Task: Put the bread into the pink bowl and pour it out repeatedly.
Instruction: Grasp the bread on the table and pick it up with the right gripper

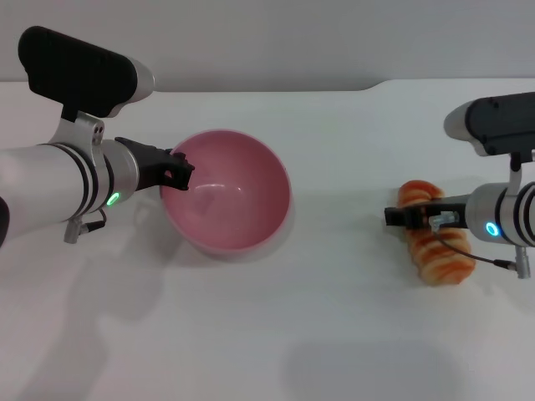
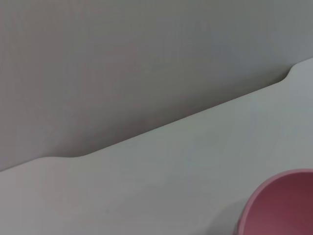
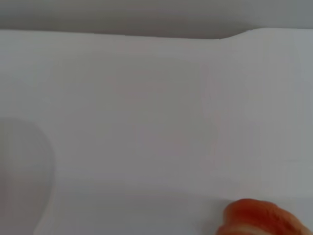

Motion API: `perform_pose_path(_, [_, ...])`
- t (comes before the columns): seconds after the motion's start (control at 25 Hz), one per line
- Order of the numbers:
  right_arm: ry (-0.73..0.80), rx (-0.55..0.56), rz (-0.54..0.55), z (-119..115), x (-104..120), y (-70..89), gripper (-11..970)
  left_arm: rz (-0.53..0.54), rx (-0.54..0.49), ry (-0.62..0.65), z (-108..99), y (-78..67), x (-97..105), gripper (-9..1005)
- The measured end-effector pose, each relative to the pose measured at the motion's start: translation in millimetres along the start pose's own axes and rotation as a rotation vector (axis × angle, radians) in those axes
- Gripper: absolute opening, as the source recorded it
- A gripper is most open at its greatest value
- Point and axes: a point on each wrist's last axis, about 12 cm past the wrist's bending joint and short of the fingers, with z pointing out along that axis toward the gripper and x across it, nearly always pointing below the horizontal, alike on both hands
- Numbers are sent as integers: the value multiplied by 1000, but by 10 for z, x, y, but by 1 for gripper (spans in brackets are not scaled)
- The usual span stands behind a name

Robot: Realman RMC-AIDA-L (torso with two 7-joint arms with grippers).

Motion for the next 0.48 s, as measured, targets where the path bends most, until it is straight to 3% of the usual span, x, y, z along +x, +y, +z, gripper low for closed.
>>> perform_pose_path(0.12, [-13,-12,-21,-49,-11,17,763,1,-1,1,0,3,1,51])
perform_pose_path(0.48, [-119,-26,-76,-339,-195,96,478,3,-1,-2,2,7,-1,50])
